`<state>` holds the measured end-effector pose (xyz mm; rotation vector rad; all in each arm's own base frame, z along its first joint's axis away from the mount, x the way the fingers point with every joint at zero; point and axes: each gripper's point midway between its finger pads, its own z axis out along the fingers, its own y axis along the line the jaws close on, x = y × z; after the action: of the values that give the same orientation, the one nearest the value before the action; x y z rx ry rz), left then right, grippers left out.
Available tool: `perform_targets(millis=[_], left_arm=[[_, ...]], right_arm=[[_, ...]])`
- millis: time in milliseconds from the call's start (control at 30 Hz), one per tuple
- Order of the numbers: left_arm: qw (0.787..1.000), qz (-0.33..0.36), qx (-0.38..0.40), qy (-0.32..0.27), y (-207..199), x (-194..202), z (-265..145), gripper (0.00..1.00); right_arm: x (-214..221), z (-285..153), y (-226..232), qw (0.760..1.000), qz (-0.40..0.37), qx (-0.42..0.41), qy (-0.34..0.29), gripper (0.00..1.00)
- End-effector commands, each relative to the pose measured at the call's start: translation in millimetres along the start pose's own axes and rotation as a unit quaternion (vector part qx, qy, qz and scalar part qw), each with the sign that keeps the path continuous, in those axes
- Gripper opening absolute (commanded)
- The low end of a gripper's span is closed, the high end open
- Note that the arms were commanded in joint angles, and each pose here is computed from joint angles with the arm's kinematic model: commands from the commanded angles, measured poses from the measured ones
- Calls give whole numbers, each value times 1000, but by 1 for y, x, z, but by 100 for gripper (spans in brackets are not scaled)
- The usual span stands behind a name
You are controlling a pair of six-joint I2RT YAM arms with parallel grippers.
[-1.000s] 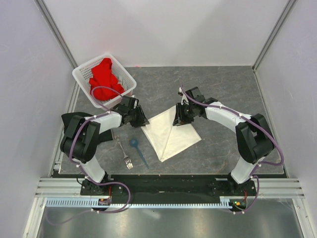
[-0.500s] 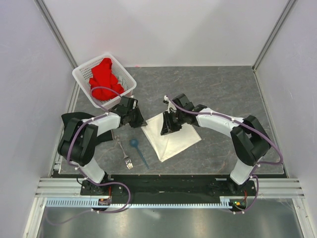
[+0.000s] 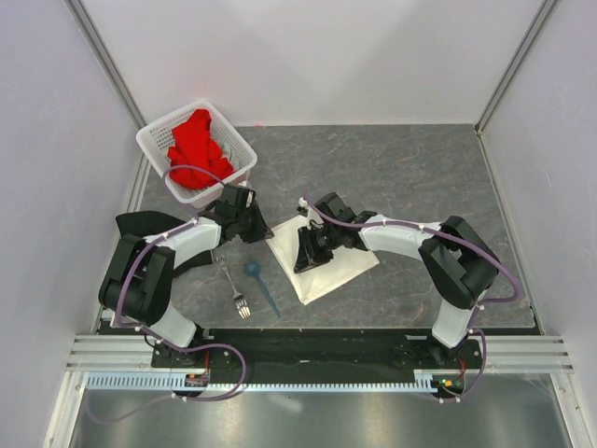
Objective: Fold the napkin into a case and place the utensils inside
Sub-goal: Smooth out the upper triangle-folded napkin at the center of the board.
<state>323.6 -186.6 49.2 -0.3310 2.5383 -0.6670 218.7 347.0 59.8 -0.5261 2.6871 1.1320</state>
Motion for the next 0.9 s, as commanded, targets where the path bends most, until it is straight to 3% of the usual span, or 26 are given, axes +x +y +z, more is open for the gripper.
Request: perform_targets(millis=[0, 433, 867], left_arm=[[1000, -9, -10, 2, 5, 2, 5, 8], [1000, -6, -16, 5, 11, 5, 12, 7], [1000, -5, -15, 6, 11, 6, 12, 7]], right_arm=[[7, 10, 8, 1000, 0, -31, 4, 25], [42, 9, -13, 1000, 10, -10, 22, 24], [37, -10, 14, 1000, 3, -29, 0, 24]])
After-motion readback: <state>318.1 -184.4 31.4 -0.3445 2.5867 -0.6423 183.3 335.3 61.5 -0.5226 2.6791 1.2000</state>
